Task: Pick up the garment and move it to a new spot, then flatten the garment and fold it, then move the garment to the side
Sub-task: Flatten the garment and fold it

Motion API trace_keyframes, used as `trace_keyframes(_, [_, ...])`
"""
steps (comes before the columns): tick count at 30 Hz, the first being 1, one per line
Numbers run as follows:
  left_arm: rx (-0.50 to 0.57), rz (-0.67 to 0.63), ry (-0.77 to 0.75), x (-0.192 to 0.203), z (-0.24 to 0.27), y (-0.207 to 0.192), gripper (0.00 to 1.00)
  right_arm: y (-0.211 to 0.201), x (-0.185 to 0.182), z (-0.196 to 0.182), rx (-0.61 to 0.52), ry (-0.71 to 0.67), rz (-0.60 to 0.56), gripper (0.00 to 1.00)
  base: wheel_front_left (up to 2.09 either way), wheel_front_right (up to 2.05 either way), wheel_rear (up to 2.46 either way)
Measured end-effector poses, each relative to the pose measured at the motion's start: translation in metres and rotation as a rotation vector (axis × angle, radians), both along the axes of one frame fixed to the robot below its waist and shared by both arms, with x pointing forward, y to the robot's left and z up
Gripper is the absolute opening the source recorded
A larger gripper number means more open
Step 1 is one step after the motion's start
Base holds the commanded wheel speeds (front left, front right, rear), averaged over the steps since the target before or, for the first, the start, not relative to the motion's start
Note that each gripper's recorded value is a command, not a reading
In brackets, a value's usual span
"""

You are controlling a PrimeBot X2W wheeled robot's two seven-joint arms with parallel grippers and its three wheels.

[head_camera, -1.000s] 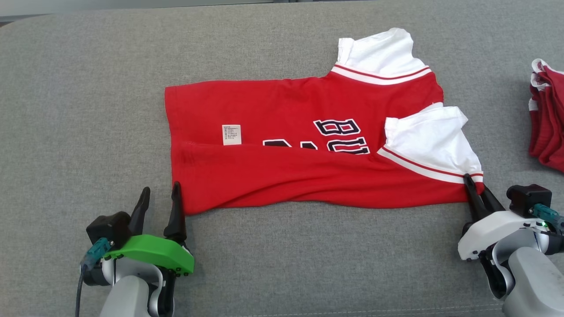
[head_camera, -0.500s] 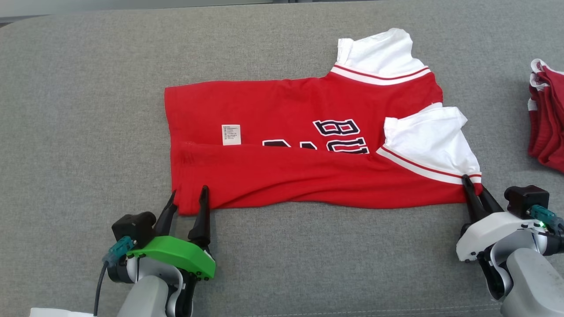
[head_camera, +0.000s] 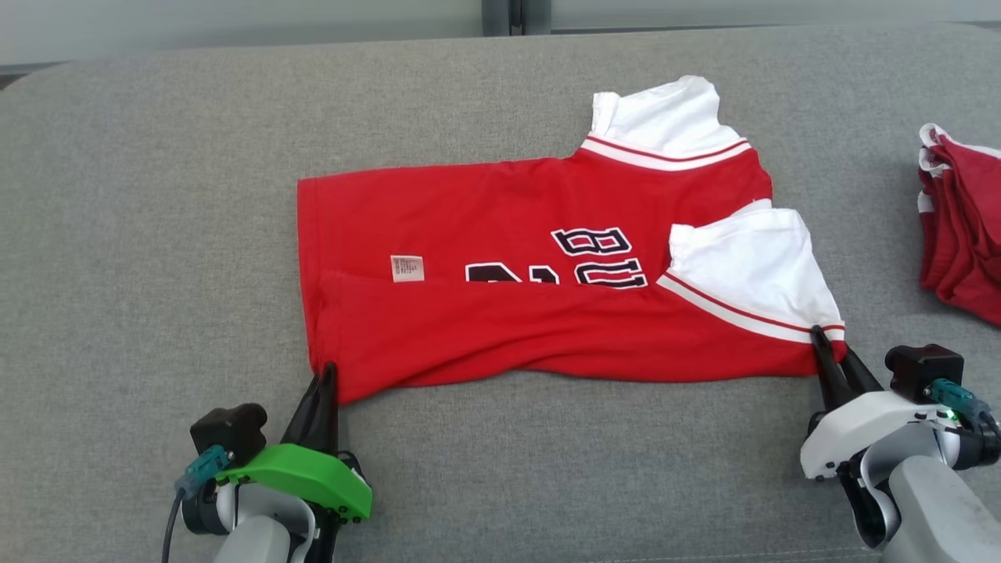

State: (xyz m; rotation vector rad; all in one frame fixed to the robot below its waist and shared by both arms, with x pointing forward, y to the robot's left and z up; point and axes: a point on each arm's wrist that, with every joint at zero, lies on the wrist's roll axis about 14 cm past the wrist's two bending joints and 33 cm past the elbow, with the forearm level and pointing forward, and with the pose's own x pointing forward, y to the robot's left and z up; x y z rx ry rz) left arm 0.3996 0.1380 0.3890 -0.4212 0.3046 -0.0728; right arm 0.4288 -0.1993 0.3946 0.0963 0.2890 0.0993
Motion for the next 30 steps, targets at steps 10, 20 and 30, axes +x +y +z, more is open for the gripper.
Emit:
trace_keyframes(10, [0.024, 0.031, 0.003, -0.03, 0.003, 0.016, 0.0, 0.006, -0.027, 0.019, 0.024, -0.043, -0.006, 0.0, 0.0, 0.0, 0.0])
trace_keyframes(20, [0.049, 0.07, 0.024, -0.069, -0.002, 0.035, 0.0, 0.008, -0.059, 0.037, 0.047, -0.095, -0.005, 0.0, 0.0, 0.0, 0.0])
trace_keyframes(30, [0.06, 0.075, 0.083, -0.092, -0.019, 0.037, 1.0, 0.013, -0.078, 0.014, 0.049, -0.017, 0.019, 0.94, 0.0, 0.0, 0.0])
